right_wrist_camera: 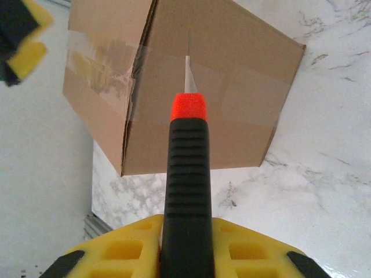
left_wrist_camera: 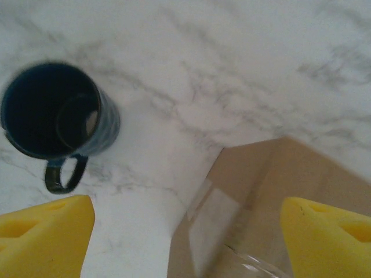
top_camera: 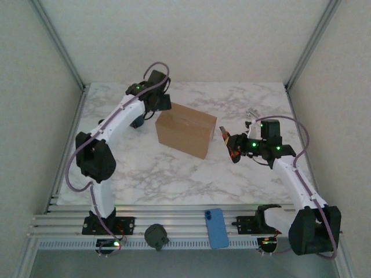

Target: Unpack the express box

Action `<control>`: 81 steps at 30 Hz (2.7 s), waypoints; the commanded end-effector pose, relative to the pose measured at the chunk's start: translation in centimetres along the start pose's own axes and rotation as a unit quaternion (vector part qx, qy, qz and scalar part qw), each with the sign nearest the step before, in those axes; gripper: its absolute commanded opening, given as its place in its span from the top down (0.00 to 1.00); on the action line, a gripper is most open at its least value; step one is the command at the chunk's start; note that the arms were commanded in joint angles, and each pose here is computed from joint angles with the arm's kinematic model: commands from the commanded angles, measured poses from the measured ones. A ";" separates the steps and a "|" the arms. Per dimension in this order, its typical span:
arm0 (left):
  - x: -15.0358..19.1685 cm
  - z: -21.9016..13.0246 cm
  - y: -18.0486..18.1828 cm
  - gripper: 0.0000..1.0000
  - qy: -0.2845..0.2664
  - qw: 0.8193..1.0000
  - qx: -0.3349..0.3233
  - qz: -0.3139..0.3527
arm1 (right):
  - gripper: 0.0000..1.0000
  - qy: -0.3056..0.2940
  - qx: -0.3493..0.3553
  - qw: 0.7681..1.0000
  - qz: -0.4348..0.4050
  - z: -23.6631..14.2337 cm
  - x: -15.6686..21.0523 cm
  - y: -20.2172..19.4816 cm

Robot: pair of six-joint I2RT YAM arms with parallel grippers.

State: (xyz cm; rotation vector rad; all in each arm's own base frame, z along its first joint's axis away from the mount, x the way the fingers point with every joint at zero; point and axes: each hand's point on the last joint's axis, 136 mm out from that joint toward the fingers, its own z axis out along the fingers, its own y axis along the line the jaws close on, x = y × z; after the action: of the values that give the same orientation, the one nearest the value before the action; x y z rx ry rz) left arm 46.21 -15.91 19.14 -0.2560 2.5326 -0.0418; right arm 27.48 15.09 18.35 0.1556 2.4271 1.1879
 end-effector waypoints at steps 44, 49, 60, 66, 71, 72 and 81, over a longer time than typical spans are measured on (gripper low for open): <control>5.3 -3.3 -3.9 0.12 0.033 0.967 0.249 -0.049 | 1.00 -0.016 0.001 1.000 -0.005 1.2 -2.8 0.1; 5.9 -3.5 -4.6 0.16 0.047 0.961 0.270 -0.041 | 1.00 -0.016 0.001 1.000 -0.006 1.1 -2.7 0.1; 8.4 -1.4 -3.5 0.23 0.082 0.972 0.220 -0.018 | 1.00 -0.028 0.026 0.999 -0.022 -0.1 -2.9 0.2; 8.8 -0.1 -1.4 0.23 0.082 0.983 0.161 -0.015 | 1.00 -0.049 0.007 0.998 -0.029 -2.1 -2.8 0.6; 8.9 0.2 -1.0 0.23 0.082 0.985 0.150 -0.017 | 1.00 -0.026 -0.075 0.996 -0.042 -1.7 -1.7 2.2; 8.9 0.2 -1.1 0.23 0.082 0.985 0.150 -0.017 | 1.00 -0.021 -0.087 0.995 -0.043 -1.6 -1.5 2.3; 8.7 0.4 -1.3 0.23 0.080 0.985 0.152 -0.021 | 1.00 0.000 -0.101 0.994 -0.040 -0.7 -1.2 2.0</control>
State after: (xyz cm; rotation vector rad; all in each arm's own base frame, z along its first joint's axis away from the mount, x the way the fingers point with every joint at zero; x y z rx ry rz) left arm 40.36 -20.36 16.56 -0.1550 2.5470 -0.6155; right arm 28.18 14.95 19.99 0.0683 2.3131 1.3387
